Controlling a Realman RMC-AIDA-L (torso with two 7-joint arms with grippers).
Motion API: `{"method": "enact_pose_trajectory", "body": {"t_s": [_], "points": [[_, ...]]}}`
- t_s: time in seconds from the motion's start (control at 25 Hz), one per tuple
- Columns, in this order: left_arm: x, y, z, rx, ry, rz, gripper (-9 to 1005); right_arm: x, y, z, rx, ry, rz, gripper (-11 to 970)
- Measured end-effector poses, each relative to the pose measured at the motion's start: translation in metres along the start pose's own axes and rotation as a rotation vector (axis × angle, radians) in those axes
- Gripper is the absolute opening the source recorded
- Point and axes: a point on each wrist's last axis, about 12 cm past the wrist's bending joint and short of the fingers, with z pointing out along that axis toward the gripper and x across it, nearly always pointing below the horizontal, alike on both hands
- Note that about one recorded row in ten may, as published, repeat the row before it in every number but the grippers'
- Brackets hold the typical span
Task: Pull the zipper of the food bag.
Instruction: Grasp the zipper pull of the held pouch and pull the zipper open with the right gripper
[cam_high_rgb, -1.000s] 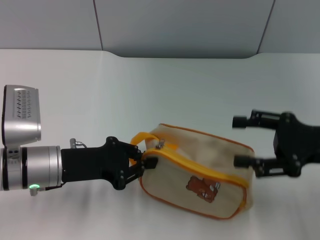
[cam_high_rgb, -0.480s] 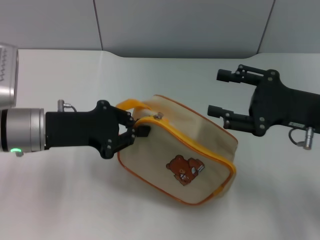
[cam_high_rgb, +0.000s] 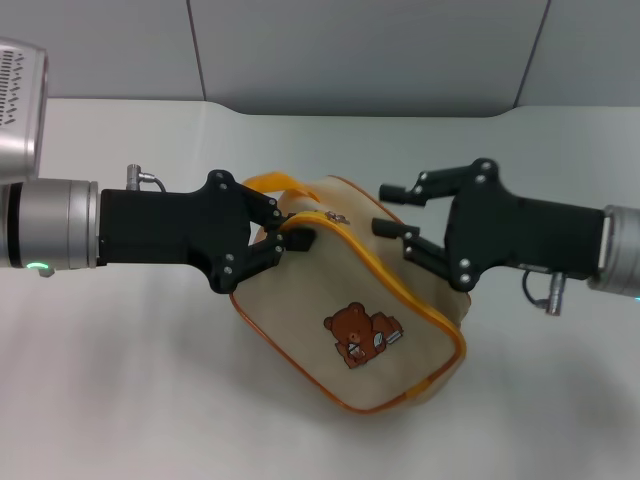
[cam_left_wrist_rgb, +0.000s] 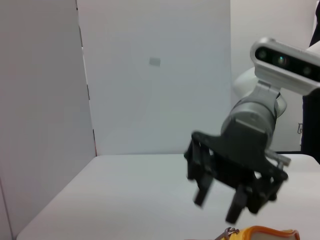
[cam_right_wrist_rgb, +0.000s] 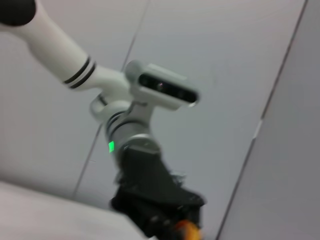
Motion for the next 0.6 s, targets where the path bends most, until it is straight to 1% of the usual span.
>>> {"method": "enact_pose_trajectory", "body": {"t_s": [0.12, 0.32, 0.36, 0.6], "points": [[-0.001, 0.0, 0.001, 0.001, -0.003, 0.002, 71, 0.002, 0.001, 0.008, -0.033, 0.023, -0.003, 290], [-0.002, 0.0, 0.002, 0.003, -0.01, 0.004, 72, 0.006, 0.006, 0.02, -0.042, 0.022, -0.03, 213], [-0.002, 0.0, 0.003, 0.005, -0.011, 0.005, 72, 0.007, 0.007, 0.023, -0.045, 0.019, -0.042, 213], [-0.004, 0.001, 0.004, 0.004, -0.016, 0.007, 71, 0.007, 0.008, 0.03, -0.034, 0.003, -0.05, 215]]}}
